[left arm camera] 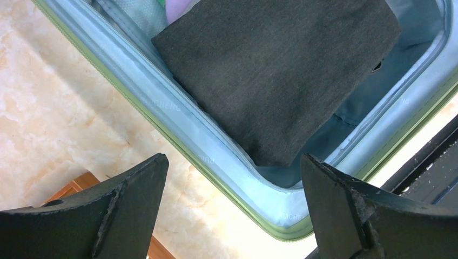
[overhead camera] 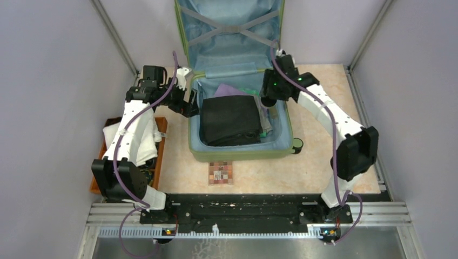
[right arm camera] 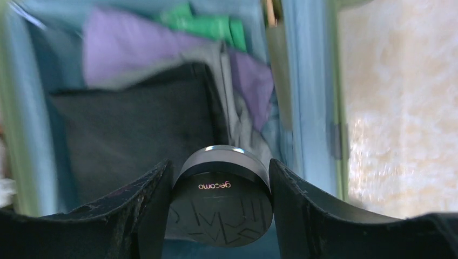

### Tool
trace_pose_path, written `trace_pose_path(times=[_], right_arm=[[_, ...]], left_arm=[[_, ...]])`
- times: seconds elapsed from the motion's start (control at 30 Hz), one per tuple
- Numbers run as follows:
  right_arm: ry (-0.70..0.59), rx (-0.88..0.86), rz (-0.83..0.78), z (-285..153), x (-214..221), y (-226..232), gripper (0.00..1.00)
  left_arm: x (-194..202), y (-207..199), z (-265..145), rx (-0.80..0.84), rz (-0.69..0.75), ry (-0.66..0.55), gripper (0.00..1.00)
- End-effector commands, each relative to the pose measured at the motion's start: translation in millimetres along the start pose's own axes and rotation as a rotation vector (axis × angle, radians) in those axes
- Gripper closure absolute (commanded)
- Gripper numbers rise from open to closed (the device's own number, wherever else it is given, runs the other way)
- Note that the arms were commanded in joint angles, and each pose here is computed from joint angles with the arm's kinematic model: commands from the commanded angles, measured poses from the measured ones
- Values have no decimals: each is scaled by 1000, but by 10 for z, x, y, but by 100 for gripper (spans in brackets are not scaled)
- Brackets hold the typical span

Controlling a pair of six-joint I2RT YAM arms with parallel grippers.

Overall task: Pack the luggage
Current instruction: Place the makeup in the luggage.

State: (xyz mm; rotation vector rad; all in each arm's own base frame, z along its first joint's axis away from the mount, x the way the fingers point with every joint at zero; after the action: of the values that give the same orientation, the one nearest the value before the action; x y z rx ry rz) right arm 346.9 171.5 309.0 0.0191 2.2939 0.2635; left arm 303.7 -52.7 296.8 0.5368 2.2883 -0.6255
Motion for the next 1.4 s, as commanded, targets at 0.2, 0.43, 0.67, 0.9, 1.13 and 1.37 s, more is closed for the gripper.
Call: trace_pose_path(times=[0.2,0.43,0.67,0.9,1.13,1.37], right_arm=[[215,113,-105,329,677,-66,76],[281,119,-139,523,823,-89,67],[325,136,-140,775,999,-115,66],[318,200,-136,795,1037,-167,55],[236,245,-195,544,891,-58,10],[56,169,-243,-188,693,340,1]], left_arm=[[-20,-33,-114,-15,28,-41,2],[-13,-35,-98,-6,16,-39,2],[-7,-30,-105,-17,17,-37,2],[3,-22,-100,-22,20,-34,2],[8,-27,-88,-11,13,-32,2],[34,-5,-233,-13,20,-7,2]])
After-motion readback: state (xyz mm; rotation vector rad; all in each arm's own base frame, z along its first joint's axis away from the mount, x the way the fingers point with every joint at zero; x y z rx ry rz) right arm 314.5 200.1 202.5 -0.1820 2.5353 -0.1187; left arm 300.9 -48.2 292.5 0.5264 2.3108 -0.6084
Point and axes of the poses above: each gripper's point midway between its finger pads, its own z axis out along the fingers, its own y axis along the line the jaws close on, x = y × z, the point moved 10 cm from there along -z, back along the fingers, and after that the axes turned 8 degrees about -z, right-handed, at the moved point
